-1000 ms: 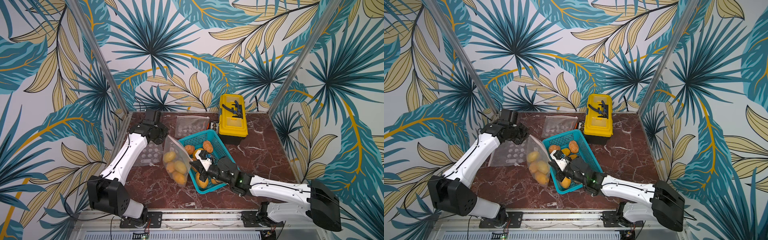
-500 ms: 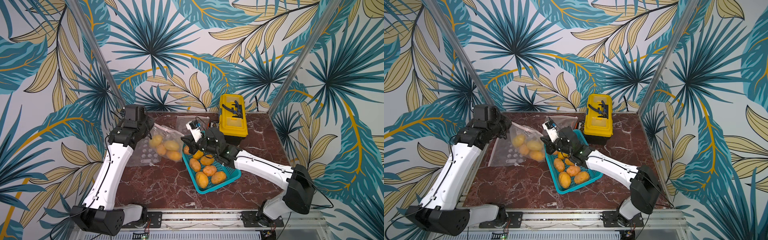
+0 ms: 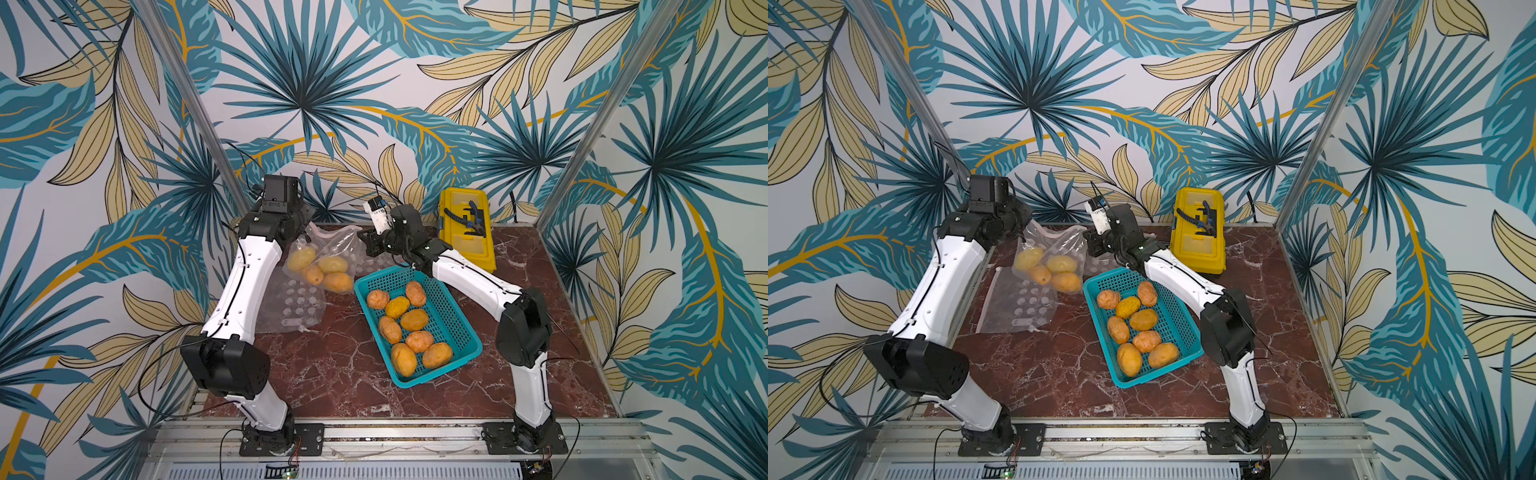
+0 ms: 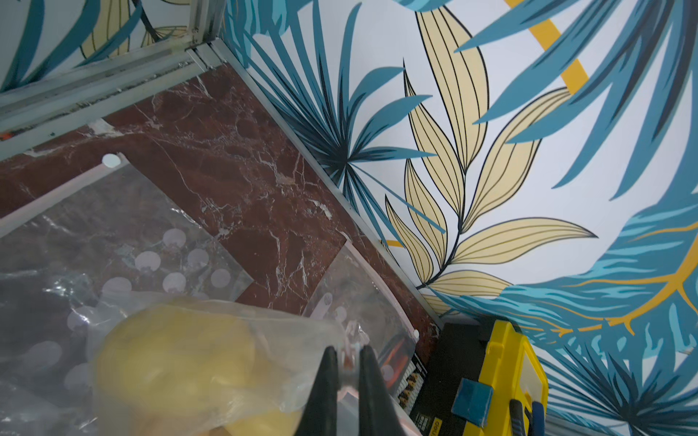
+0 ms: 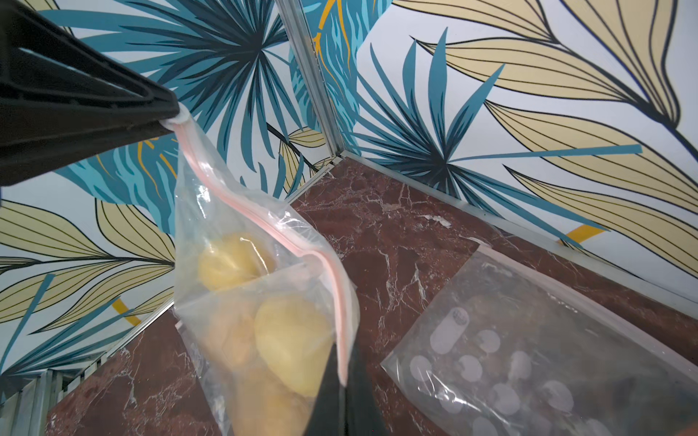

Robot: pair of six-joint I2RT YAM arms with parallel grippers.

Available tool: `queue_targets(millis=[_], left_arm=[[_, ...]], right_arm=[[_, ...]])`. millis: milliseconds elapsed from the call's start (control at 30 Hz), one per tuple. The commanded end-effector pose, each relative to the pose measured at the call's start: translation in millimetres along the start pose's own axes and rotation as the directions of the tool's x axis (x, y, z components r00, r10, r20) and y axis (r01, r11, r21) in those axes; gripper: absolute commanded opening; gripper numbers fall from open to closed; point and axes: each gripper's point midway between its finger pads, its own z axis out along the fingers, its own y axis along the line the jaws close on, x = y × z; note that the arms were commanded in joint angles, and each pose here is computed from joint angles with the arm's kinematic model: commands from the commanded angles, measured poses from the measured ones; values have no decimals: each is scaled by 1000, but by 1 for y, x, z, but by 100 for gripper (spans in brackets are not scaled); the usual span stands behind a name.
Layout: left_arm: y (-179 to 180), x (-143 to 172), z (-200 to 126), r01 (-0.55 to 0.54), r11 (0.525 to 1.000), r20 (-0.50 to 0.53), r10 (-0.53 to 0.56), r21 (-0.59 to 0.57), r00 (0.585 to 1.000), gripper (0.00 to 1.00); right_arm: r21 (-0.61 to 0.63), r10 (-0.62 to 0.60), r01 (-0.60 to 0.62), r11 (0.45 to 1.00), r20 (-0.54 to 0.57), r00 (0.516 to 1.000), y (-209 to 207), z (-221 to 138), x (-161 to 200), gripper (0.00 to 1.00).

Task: Put the potatoes into a zipper bag and zip it
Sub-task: Place the zipper food storage bag at the center of the board.

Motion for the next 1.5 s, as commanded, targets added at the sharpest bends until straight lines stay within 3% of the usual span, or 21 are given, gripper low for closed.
queue_targets(millis=[0,133,233,333,567,700,733,800,933,967,1033,1200,1467], left_arm=[[-3,-41,-2,16,1000,86,-17,12,996,0],[2,-55,32,38,999,53,-38,9,998,0],[-2,-59,57,31,999,20,-31,23,999,0],[1,-63,80,48,999,5,-48,18,999,0],[15,-55,139,80,997,-66,-80,0,995,0],[29,-51,160,106,994,-90,-108,-28,990,0],[33,-52,163,116,993,-92,-119,-33,989,0],[38,-51,170,131,991,-110,-134,-34,985,0],[43,-50,170,131,990,-116,-136,-44,984,0],[45,-51,167,134,990,-108,-139,-51,984,5],[46,-53,161,129,990,-97,-134,-58,986,25],[46,-52,142,83,995,-93,-88,-59,992,97],[60,-35,95,-32,992,-66,24,-124,998,99]], right_arm=[[-28,-16,15,999,-40,999,4,14,2,0],[-39,-36,35,999,-24,999,-3,35,-2,0],[-107,-61,70,992,86,994,2,49,-18,0],[-141,-70,88,986,128,989,2,65,-23,1],[-117,-27,47,992,164,986,-28,95,-13,12],[-143,-6,28,989,156,988,-30,92,-15,29],[-143,-4,26,989,152,988,-30,90,-16,36],[-139,3,16,990,131,991,-28,83,-19,59],[-127,5,8,992,104,995,-22,57,-34,85],[-119,1,12,993,105,994,-20,48,-39,89],[-100,-4,14,995,102,995,-17,30,-48,95],[-32,-35,38,999,116,993,-8,-26,-73,100],[102,1,-11,995,102,995,-19,-106,-77,100]])
